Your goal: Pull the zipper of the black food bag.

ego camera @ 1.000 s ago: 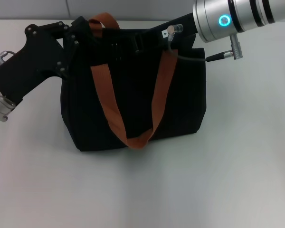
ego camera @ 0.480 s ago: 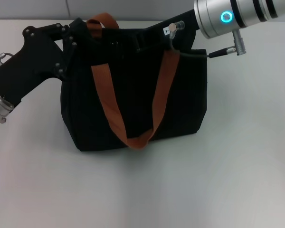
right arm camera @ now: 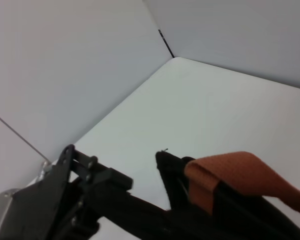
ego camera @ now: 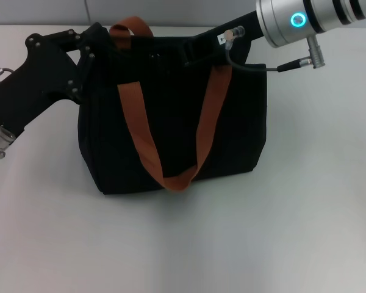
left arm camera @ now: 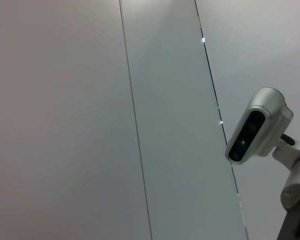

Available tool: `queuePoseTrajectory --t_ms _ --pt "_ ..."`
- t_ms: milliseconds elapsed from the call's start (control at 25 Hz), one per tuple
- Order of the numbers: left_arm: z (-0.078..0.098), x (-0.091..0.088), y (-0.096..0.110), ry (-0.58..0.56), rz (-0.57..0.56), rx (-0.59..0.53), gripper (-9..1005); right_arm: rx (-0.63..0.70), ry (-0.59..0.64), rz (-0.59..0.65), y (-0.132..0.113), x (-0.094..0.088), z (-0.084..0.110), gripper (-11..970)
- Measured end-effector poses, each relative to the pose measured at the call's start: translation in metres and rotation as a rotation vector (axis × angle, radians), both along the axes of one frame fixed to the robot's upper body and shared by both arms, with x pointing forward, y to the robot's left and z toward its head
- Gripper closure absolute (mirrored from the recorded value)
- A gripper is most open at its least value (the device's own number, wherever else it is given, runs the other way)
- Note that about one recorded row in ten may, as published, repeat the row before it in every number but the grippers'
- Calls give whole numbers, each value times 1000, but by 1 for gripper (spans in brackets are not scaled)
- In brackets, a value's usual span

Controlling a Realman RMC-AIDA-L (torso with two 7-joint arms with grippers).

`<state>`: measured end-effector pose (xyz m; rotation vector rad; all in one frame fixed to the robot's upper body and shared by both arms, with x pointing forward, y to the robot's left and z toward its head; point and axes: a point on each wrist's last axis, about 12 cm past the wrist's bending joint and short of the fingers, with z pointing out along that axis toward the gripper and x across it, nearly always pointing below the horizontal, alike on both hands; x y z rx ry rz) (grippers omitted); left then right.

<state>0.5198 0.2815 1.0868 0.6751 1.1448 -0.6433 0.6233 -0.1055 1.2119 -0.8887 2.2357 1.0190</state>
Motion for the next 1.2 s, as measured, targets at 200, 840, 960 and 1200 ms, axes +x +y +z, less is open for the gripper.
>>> queuePoseTrajectory --t_ms 200,840,960,1200 --pt "0 0 0 0 3 2 945 -21 -6 -19 -4 2 -1 960" --pt "1 4 -1 2 7 7 941 -75 -49 -101 -23 1 3 959" --pt "1 5 -1 5 12 10 940 -87 -64 -124 -29 0 5 959" --pt "1 5 0 7 20 4 938 -103 -76 -169 -41 -4 7 959"
